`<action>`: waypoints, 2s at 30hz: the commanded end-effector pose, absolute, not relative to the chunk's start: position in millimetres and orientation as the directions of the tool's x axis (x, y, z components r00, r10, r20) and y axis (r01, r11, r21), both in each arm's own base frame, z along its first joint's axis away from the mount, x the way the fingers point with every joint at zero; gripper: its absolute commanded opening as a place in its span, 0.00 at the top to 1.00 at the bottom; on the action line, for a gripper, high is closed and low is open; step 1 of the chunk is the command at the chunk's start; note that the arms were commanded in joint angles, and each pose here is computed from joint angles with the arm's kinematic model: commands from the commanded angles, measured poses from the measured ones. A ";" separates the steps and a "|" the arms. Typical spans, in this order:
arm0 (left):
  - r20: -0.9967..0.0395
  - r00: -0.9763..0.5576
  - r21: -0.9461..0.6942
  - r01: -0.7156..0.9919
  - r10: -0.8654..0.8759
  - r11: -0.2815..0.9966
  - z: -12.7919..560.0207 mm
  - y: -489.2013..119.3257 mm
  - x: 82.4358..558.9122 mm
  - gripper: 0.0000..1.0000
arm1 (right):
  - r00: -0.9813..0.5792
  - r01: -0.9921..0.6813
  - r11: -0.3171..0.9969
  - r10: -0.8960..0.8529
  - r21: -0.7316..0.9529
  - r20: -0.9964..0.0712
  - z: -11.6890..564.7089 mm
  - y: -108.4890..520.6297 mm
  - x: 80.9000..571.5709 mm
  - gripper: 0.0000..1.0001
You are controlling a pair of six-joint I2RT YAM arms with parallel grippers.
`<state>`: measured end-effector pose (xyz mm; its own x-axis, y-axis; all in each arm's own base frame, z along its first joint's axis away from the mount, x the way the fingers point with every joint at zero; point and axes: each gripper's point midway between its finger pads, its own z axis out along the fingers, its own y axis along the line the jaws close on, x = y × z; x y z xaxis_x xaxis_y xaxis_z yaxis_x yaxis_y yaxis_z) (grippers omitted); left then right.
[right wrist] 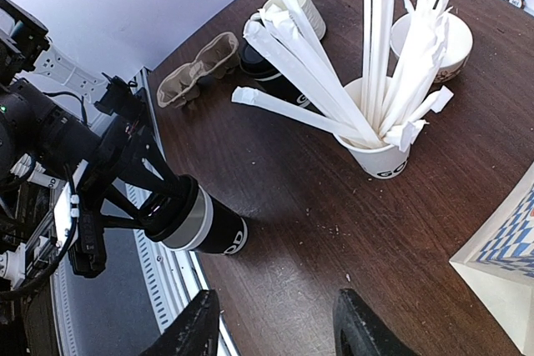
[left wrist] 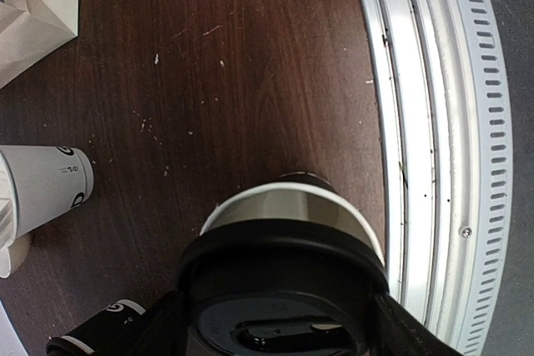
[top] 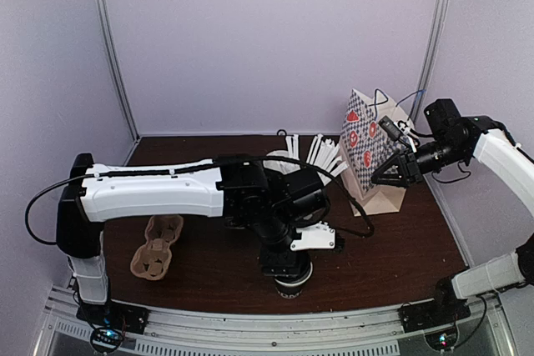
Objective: Pack the takeout coffee
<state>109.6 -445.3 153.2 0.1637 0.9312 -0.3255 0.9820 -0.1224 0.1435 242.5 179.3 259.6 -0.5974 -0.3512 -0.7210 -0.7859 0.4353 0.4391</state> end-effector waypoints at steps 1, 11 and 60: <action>-0.330 0.170 0.137 0.982 0.929 -0.131 153.6 -451.6 109.5 0.22 | -0.583 -0.793 0.443 -0.349 0.419 -0.734 260.2 176.9 242.1 0.50; -0.351 0.168 0.144 0.982 0.921 -0.124 157.3 -457.2 110.8 0.17 | -0.585 -0.792 0.437 -0.348 0.426 -0.733 260.1 177.8 241.9 0.49; -0.413 -0.789 -0.532 0.615 0.455 0.583 141.3 -417.8 145.8 0.29 | -0.701 -0.495 0.152 -0.651 0.856 -0.290 132.0 303.1 131.9 0.44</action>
<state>153.4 -409.6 147.5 -0.8013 0.4299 -0.4161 0.5979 0.6001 -0.5314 140.9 295.0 129.7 -0.7163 -0.6278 -0.3047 -0.5243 0.1959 0.8287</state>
